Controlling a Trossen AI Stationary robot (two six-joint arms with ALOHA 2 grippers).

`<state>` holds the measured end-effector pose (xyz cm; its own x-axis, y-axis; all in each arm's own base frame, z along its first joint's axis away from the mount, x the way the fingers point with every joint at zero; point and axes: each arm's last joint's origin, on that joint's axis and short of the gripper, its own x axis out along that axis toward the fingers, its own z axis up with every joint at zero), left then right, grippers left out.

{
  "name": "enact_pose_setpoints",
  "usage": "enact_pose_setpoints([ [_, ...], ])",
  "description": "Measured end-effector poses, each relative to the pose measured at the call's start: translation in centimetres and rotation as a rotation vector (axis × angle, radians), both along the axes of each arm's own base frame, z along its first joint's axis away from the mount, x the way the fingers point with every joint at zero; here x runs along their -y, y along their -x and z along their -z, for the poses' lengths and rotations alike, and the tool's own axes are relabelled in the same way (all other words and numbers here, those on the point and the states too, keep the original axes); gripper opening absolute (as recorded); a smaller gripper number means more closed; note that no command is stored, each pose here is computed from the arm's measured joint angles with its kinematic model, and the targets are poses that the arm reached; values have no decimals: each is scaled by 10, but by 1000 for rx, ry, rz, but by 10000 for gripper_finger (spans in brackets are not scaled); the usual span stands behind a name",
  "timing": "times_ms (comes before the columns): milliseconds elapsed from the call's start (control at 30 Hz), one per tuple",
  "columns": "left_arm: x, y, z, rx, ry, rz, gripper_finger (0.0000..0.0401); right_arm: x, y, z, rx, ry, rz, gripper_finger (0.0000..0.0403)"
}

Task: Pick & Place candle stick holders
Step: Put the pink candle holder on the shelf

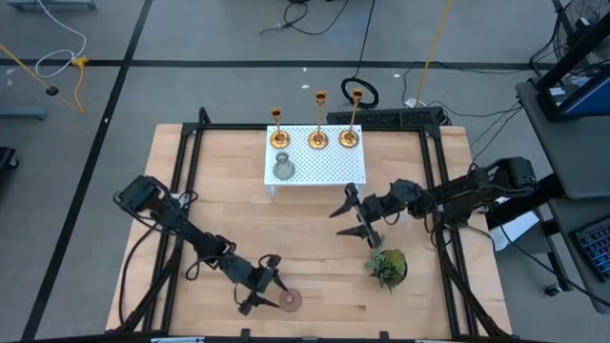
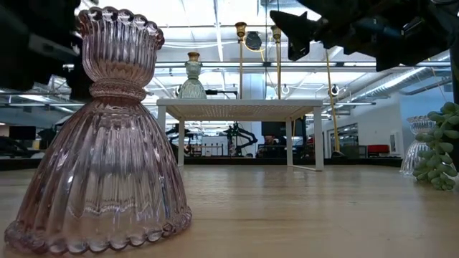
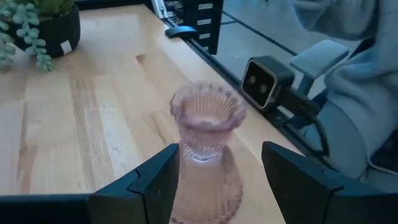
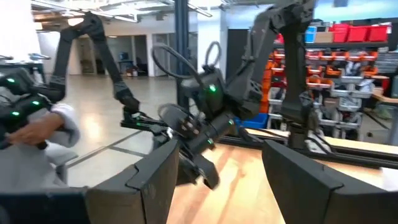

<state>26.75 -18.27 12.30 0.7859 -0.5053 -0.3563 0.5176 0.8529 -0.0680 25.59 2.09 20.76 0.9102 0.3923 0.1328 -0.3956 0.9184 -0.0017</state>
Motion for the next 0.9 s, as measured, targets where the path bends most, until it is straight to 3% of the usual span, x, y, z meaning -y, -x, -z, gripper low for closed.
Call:
enact_pose_setpoints([
  [267,10,-13,22,52,-84,-85,234,-11,0,-1,6,-21,86,224],
  [900,10,-31,12,153,-27,-115,234,-12,0,0,0,-15,90,224],
])
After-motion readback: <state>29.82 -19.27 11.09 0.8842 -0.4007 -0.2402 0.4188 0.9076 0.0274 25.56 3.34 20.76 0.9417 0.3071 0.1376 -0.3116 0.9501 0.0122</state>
